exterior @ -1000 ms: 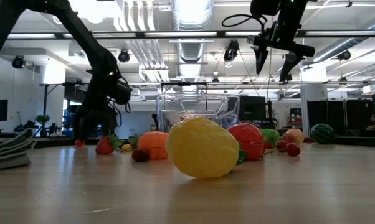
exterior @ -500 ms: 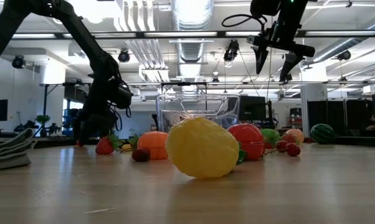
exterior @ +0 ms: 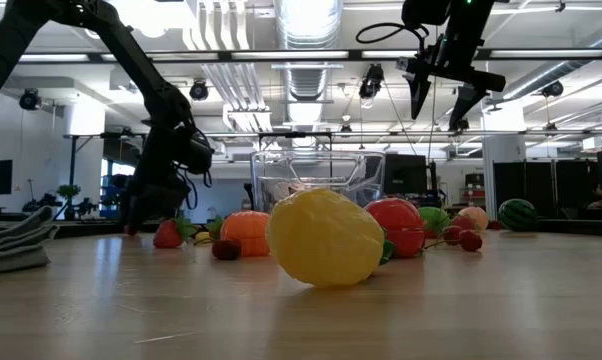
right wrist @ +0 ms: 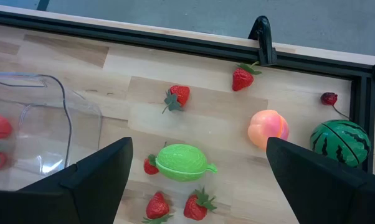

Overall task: Pick and placing Produce into tupperware
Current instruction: Put the red cherry into the transparent container

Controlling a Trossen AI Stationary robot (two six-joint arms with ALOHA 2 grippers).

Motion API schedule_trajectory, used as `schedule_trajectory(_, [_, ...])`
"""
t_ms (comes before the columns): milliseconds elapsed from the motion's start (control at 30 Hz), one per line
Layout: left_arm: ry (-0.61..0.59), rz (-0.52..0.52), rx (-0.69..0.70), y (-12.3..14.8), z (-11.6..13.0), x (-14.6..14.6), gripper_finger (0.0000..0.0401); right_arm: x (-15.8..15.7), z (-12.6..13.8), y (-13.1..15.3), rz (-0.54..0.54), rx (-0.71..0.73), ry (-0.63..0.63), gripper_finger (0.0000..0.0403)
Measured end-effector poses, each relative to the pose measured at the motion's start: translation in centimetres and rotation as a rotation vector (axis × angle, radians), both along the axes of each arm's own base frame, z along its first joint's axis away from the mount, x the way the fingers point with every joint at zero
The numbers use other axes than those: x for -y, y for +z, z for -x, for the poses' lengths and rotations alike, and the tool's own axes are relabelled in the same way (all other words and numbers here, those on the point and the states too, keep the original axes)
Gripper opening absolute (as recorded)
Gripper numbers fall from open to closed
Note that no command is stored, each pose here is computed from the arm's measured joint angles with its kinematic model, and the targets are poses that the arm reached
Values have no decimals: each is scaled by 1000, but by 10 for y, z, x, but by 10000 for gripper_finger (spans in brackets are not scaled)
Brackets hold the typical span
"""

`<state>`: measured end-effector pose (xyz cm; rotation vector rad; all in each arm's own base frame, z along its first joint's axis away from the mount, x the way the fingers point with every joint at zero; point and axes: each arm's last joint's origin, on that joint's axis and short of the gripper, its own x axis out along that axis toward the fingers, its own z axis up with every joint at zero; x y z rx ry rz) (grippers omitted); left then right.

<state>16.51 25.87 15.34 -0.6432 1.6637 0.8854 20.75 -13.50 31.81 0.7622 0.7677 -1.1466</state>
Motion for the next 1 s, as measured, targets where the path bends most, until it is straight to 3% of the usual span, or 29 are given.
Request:
schedule_trajectory(200, [-4, 20, 18, 5, -3, 5, 99, 0, 0, 0, 0, 0, 0, 361])
schedule_trajectory(367, [-21, -24, 173, 30, -12, 14, 97, 0, 0, 0, 0, 0, 0, 361])
schedule_trajectory(467, [-45, -44, 353, 53, -19, 23, 96, 0, 0, 0, 0, 0, 0, 361])
schedule_trajectory(600, [-169, -66, 725, 93, -37, 43, 96, 0, 0, 0, 0, 0, 0, 361])
schedule_trajectory(700, [-266, -132, 921, 119, -54, 60, 96, 0, 0, 0, 0, -1, 1, 361])
schedule_trajectory(867, [-457, -210, 1102, 140, -89, 90, 95, 0, 0, 0, -1, -2, 2, 361])
schedule_trajectory(1000, [-546, -186, 1129, 131, -117, 107, 95, -1, 0, 0, -13, -2, 27, 361])
